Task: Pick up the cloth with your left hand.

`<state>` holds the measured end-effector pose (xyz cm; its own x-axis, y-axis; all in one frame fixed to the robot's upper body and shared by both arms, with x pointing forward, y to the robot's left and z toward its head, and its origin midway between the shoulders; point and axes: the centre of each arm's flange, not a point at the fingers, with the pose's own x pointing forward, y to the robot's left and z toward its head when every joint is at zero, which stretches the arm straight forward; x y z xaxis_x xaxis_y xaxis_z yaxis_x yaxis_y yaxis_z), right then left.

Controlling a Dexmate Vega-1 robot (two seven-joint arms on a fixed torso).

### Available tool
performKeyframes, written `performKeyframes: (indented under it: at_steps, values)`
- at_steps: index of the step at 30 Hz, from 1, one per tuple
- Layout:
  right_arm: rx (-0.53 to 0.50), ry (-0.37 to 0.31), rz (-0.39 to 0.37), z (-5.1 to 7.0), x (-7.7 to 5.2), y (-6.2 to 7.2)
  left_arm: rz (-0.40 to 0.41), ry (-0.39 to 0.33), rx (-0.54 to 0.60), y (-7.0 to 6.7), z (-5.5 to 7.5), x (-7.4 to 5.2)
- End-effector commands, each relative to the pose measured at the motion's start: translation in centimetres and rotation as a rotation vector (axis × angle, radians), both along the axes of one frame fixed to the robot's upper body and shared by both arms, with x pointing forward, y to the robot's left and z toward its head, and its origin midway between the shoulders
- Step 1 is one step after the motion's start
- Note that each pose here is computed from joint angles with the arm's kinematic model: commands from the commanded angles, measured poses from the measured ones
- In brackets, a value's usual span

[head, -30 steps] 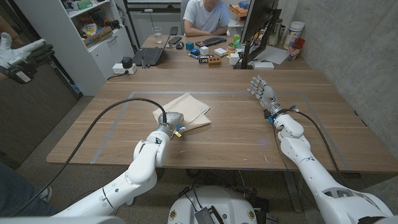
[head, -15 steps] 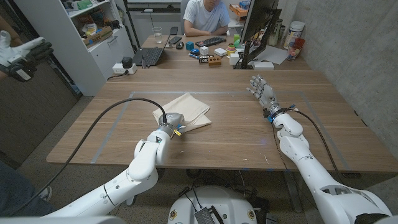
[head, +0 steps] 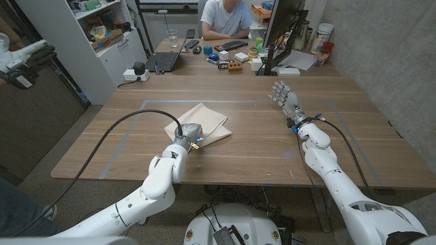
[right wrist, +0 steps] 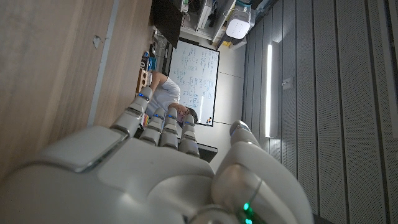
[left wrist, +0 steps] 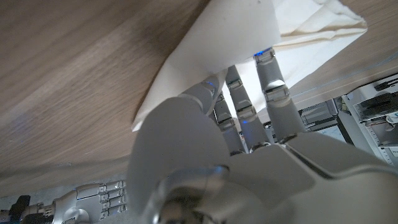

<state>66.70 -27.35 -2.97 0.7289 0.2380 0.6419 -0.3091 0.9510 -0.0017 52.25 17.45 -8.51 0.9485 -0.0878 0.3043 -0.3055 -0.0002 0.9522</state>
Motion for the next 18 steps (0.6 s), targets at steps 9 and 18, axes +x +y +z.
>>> performKeyframes:
  at_steps: [9,18]
  values:
    - [-0.001,0.007,0.013,-0.6,-0.6,0.5,-0.004,-0.033,-0.044,-0.1,-0.9,-1.0]
    - [-0.004,0.0,0.003,-0.7,-1.3,0.1,-0.019,-0.111,-0.051,-0.1,-0.7,-1.7]
